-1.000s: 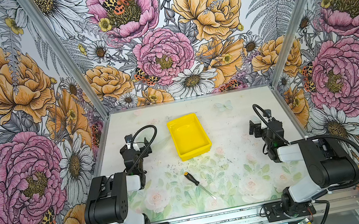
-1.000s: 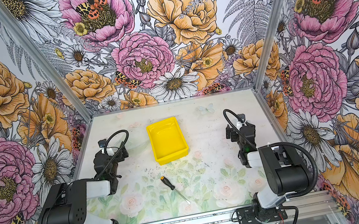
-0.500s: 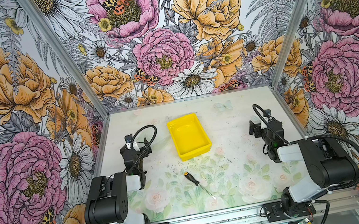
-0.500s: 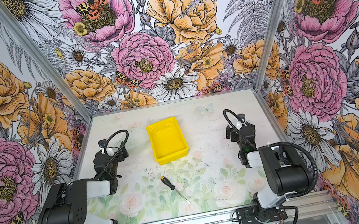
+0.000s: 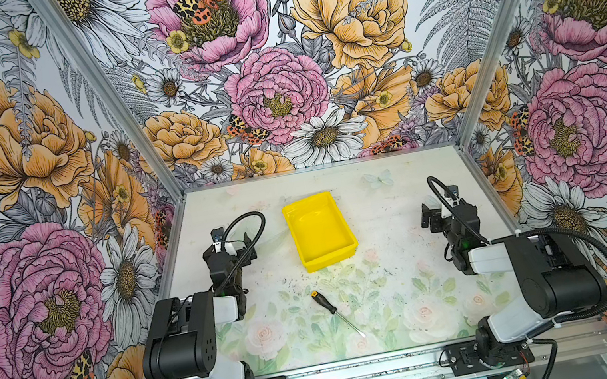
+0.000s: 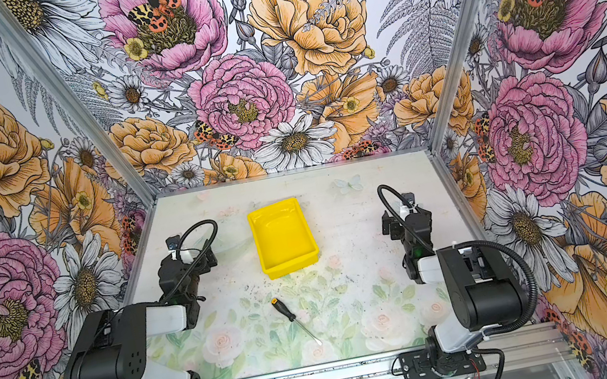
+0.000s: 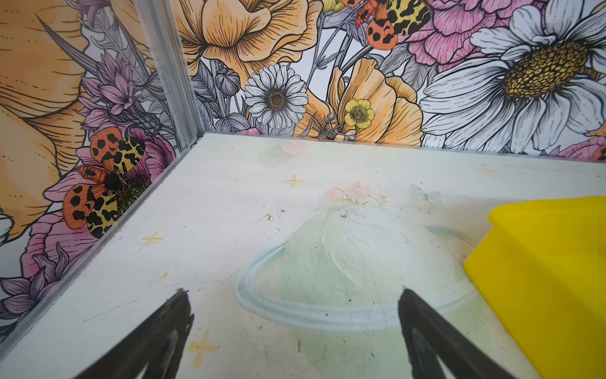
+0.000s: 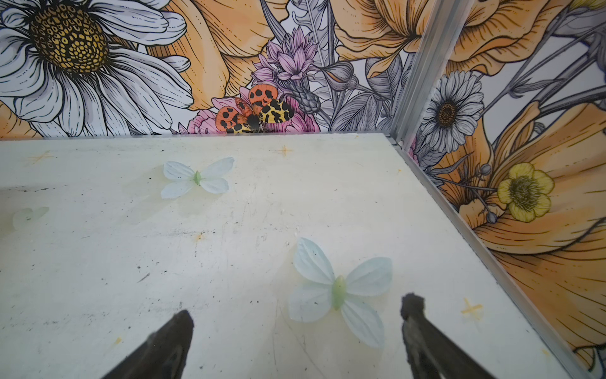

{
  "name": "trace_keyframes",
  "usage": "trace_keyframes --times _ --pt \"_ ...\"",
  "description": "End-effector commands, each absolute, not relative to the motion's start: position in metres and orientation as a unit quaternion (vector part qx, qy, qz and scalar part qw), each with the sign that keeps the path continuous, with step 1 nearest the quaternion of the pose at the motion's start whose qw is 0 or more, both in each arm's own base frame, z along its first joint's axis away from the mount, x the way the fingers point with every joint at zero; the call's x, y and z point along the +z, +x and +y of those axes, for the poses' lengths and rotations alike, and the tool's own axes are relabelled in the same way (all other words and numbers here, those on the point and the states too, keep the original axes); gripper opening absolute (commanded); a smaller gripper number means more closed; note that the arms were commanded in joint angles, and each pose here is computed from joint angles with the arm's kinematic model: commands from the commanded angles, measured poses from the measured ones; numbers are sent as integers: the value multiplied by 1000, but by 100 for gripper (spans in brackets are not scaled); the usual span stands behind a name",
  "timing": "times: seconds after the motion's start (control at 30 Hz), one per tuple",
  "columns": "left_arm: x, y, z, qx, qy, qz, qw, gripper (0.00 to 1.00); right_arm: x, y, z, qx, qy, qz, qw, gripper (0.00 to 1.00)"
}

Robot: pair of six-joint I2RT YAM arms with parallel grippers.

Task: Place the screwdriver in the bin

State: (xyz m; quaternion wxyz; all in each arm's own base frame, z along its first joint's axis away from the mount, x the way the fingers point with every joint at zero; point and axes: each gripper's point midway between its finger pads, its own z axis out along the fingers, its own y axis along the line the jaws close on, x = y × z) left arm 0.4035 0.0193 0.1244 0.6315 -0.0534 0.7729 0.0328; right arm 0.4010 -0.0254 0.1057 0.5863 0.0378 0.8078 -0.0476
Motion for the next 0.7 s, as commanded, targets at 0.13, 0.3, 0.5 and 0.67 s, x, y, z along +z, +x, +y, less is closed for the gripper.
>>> trace_keyframes --times 0.13,0.3,0.5,0.67 --pt "135 403 19 54 -63 765 639 99 129 403 -24 -53 41 808 586 100" --pt "141 401 32 85 -98 764 632 99 152 388 -8 -40 25 805 592 99" --pt "152 400 22 103 -84 784 606 99 175 366 26 -18 -3 806 591 99" --pt "154 392 15 102 -71 817 563 99 179 353 51 0 -29 820 572 99"
